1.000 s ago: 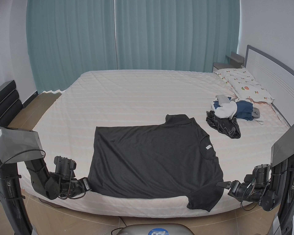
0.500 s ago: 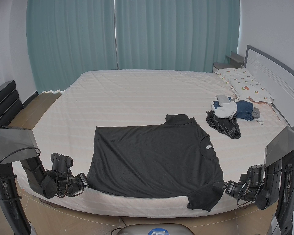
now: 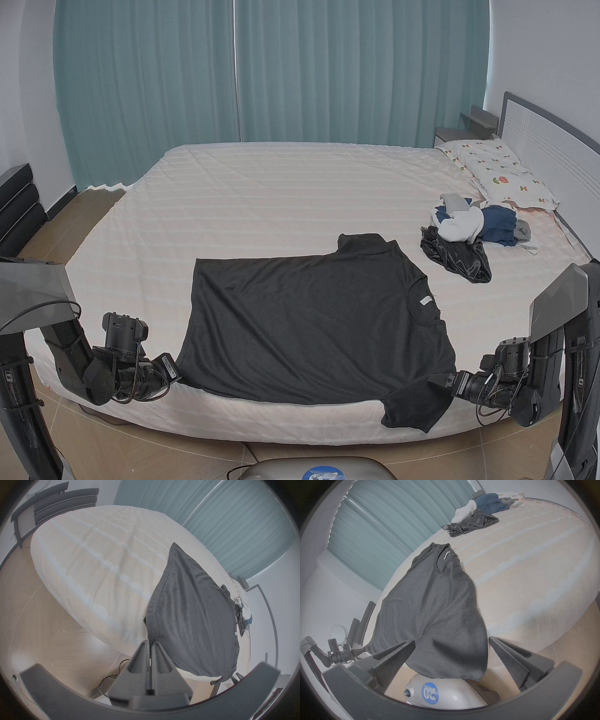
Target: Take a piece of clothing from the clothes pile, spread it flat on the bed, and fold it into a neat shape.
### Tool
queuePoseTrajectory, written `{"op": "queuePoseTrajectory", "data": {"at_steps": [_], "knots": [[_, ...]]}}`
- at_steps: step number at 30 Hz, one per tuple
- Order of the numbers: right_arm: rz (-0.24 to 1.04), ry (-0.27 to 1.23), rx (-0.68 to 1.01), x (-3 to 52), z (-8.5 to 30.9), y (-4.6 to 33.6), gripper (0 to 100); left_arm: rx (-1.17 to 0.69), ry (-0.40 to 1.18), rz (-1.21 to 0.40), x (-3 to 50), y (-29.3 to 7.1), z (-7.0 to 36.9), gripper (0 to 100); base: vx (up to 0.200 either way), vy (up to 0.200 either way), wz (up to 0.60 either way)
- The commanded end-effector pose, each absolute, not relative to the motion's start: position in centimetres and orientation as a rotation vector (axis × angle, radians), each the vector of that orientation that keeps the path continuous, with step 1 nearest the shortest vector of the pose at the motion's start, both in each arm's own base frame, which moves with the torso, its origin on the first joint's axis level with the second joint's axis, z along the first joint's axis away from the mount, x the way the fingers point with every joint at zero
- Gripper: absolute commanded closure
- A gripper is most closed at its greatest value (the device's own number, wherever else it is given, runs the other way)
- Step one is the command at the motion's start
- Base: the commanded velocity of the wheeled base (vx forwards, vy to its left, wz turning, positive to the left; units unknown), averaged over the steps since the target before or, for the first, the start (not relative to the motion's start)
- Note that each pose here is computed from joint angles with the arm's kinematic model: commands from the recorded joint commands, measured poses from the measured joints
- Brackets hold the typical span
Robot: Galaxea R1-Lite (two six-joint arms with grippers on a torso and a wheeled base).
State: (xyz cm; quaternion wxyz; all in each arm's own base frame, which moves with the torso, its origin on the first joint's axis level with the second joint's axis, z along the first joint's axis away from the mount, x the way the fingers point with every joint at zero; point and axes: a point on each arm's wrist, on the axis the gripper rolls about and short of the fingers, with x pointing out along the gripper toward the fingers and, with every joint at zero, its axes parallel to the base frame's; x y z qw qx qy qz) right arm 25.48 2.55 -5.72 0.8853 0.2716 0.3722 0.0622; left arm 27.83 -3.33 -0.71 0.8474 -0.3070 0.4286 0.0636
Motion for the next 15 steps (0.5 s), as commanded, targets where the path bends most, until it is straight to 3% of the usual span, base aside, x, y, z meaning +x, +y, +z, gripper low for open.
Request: {"op": "queuePoseTrajectory", "data": {"at_steps": [1,2,3,15], "knots": [[0.131,0.782,0.558,25.5,-6.1,2.6,0,-0.651,0.902,0.14,27.9,-3.2,-0.7,100,0.0,0.0,0.0],[0.131,0.786,0.553,25.4,-6.1,2.6,0,-0.651,0.901,0.142,27.9,-3.1,-0.7,100,0.0,0.0,0.0],[0.132,0.789,0.545,25.2,-6.1,2.5,100,-0.653,0.9,0.144,27.9,-3.0,-0.7,100,0.0,0.0,0.0],[0.142,0.785,0.494,23.9,-4.8,1.7,100,-0.653,0.886,0.149,27.7,-2.8,-0.3,100,0.0,0.0,0.0]]}}
